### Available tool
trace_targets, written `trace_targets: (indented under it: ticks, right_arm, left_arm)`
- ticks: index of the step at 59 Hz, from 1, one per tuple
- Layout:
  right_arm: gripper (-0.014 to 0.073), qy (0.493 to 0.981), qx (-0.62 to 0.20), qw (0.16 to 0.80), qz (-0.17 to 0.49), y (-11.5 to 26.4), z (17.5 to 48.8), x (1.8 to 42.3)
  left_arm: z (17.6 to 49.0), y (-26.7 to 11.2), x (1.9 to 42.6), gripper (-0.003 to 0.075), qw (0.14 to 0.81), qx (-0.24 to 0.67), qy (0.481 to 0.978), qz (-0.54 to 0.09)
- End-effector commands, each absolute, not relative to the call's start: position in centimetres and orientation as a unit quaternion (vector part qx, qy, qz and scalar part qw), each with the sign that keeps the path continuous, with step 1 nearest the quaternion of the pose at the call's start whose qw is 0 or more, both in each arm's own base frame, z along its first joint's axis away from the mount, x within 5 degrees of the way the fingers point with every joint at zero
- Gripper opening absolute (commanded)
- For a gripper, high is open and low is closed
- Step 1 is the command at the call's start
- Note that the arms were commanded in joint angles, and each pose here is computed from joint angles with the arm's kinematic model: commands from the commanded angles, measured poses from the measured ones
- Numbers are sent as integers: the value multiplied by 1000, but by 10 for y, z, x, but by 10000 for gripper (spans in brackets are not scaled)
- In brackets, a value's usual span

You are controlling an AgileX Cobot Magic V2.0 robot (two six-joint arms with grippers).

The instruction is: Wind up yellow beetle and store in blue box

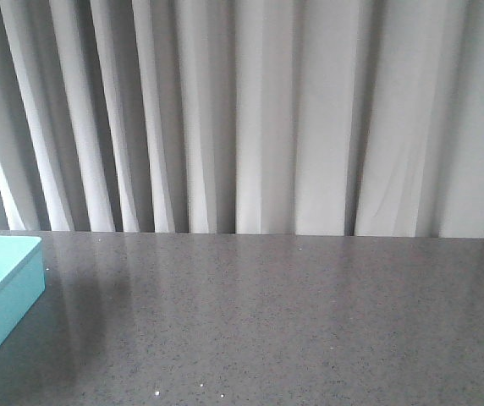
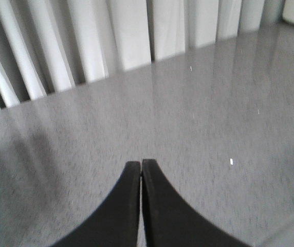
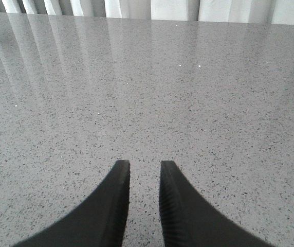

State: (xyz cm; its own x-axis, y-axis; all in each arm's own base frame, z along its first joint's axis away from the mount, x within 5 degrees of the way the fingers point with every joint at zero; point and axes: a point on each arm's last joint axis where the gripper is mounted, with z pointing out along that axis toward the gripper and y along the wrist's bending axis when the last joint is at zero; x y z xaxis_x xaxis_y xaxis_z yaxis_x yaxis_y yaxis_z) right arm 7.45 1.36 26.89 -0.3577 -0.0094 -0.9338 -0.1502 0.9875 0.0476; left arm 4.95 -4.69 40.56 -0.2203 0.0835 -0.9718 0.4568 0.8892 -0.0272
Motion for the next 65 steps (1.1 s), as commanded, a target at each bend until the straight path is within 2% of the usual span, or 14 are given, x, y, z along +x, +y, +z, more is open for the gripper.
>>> trace_targets:
  ticks: [1, 6, 17, 34, 40, 54, 59, 65]
  right_arm:
    - [162, 797, -41, 599, 62, 13, 283, 77]
    - [162, 797, -41, 599, 62, 13, 283, 77]
    - [162, 797, -41, 599, 62, 13, 283, 77]
    - [162, 797, -41, 599, 63, 13, 283, 77]
    - [162, 797, -41, 600, 63, 13, 283, 77]
    - [162, 797, -41, 599, 63, 13, 283, 77]
    - [162, 797, -41, 599, 63, 13, 283, 77]
    - [162, 798, -41, 598, 63, 13, 282, 77]
  left_arm:
    - [410, -44, 51, -6, 669, 118, 711, -179]
    - [404, -40, 51, -6, 683, 104, 704, -161]
    - [378, -34, 64, -6, 656, 95, 736, -134]
    - [298, -16, 83, -6, 632, 60, 770, -61]
    - [266, -11, 79, -6, 645, 52, 762, -25]
    - [218, -3, 57, -6, 723, 29, 691, 16]
    - [206, 0, 54, -6, 736, 18, 676, 30]
    - [208, -1, 55, -6, 728, 52, 681, 60]
